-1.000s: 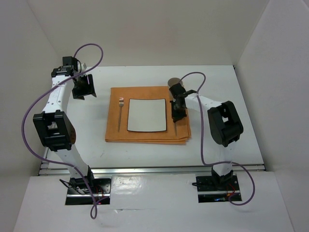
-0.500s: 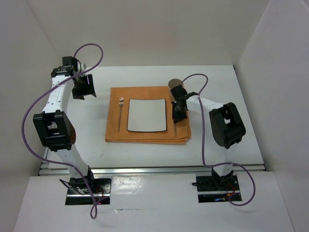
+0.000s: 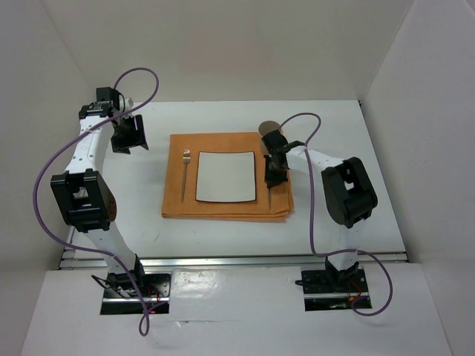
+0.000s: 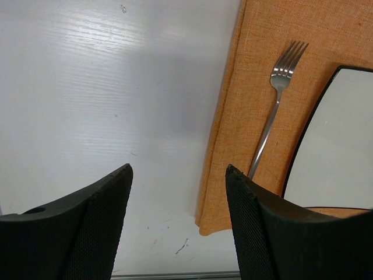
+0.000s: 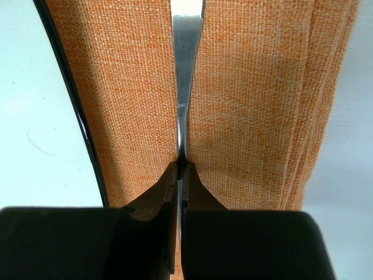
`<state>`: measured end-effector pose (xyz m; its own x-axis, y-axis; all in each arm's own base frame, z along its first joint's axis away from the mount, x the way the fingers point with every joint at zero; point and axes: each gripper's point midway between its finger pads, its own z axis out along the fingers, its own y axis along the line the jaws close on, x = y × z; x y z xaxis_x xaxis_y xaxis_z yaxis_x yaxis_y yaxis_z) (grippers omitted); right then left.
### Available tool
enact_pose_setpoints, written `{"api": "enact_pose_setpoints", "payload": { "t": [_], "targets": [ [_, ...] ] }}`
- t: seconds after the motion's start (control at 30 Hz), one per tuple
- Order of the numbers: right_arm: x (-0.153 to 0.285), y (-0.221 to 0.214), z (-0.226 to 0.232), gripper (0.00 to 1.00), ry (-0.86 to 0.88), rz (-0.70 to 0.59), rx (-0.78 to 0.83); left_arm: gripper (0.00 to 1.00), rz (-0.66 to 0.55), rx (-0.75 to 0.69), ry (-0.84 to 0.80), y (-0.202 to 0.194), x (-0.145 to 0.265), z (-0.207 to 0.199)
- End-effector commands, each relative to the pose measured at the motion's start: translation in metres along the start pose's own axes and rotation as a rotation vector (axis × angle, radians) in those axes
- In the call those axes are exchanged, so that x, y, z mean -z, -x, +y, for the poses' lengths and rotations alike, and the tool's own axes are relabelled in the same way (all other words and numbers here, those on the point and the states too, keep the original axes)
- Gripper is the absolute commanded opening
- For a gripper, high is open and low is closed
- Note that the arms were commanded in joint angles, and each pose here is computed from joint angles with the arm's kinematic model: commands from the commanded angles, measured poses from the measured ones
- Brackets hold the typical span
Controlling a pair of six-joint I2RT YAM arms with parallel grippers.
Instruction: Set the dinner table for one person
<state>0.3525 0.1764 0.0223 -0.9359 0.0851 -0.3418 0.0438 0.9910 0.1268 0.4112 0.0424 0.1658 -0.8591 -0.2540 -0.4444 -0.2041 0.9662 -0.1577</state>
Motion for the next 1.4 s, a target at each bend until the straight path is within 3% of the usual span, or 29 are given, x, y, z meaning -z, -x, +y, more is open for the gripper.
{"api": "enact_pose_setpoints", "payload": {
  "t": [0.0,0.1,0.23,0.5,0.7,0.87,1.07,1.2,1.37],
  "targets": [
    [0.001,0.022,0.002,0.03,-0.010,-0.065,-0.033,0.72,-0.035,-0.011,-0.019,0.002,0.016,-0.002],
    [0.008,0.027,0.005,0.11,0.004,-0.089,-0.035,0.72,-0.034,-0.020,-0.028,0.002,0.016,-0.004],
    [0.014,0.028,0.005,0.35,0.010,-0.101,-0.036,0.72,-0.034,-0.020,-0.028,0.002,0.016,-0.004],
    [0.050,0.039,0.011,0.56,0.048,-0.180,-0.026,0.72,-0.034,-0.020,-0.028,0.002,0.016,-0.004],
    [0.108,0.050,-0.008,0.71,0.001,-0.305,-0.038,0.72,-0.045,-0.021,-0.008,0.002,0.023,-0.001],
    [0.152,0.046,-0.062,0.97,-0.098,-0.369,-0.125,0.72,-0.072,0.012,0.033,-0.003,0.034,0.026],
    [0.163,0.007,-0.143,1.00,-0.204,-0.330,-0.344,0.72,0.001,0.050,0.127,-0.045,0.036,0.077],
    [0.191,-0.003,-0.164,1.00,-0.200,-0.418,-0.438,0.72,0.008,0.096,0.234,-0.081,0.046,0.128],
    [0.227,-0.004,-0.177,1.00,-0.193,-0.546,-0.500,0.72,0.035,0.042,0.316,-0.128,0.052,0.153]
  ]
}}
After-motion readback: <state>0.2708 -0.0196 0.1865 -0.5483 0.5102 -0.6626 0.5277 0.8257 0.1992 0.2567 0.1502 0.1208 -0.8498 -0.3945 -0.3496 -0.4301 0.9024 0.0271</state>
